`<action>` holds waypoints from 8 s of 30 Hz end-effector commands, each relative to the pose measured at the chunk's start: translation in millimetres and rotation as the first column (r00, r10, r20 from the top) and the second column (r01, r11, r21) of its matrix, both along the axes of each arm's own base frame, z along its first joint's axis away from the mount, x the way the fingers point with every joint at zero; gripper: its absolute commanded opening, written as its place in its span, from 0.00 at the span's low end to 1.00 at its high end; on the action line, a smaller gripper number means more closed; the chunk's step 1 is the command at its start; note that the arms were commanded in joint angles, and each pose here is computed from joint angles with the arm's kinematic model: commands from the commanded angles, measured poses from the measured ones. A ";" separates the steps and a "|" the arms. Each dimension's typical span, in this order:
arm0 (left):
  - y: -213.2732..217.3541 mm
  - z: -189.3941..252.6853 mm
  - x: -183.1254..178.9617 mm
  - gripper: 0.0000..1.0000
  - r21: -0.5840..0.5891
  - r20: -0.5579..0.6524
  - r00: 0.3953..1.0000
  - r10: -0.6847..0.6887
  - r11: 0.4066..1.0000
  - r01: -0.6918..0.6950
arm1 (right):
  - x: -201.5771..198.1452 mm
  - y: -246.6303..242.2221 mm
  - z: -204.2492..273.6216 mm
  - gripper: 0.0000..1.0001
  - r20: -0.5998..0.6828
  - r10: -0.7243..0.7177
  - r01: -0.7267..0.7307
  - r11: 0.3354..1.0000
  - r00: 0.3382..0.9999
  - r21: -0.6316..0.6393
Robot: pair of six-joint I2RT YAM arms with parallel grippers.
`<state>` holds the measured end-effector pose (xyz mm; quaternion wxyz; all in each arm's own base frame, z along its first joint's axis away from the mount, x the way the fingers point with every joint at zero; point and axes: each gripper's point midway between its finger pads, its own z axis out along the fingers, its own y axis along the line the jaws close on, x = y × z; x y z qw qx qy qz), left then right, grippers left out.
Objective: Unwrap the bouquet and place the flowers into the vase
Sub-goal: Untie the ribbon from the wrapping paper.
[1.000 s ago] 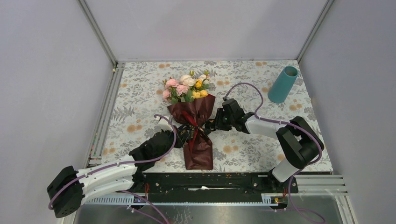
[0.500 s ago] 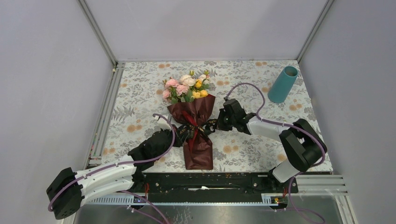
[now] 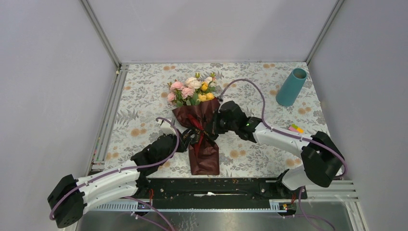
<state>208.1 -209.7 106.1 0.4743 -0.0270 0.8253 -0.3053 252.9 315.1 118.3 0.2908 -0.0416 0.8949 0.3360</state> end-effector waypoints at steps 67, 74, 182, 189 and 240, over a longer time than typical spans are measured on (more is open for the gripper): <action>3.1 8.4 0.6 0.00 -0.067 0.004 1.000 -0.012 0.998 0.012 | 27.7 22.7 -32.2 0.57 0.099 0.405 -0.406 0.914 0.909 -0.007; 3.7 9.5 0.6 0.00 -0.074 0.004 1.000 -0.008 0.997 0.008 | 31.7 25.5 -32.9 0.53 0.096 0.415 -0.416 0.909 0.905 -0.015; 47.6 14.5 38.5 0.00 0.007 -0.070 0.994 0.078 0.997 -0.078 | 46.7 -7.6 -32.7 0.00 -0.264 -0.336 0.413 0.846 0.904 0.338; 48.9 17.3 38.8 0.00 0.007 -0.064 0.995 0.079 0.997 -0.079 | 43.3 -19.7 -26.2 0.00 -0.219 -0.360 0.415 0.853 0.907 0.316; 49.6 19.1 37.7 0.00 0.008 -0.062 0.996 0.062 0.998 -0.061 | 44.8 1.9 -26.7 0.12 -0.256 -0.368 0.441 0.821 0.894 0.362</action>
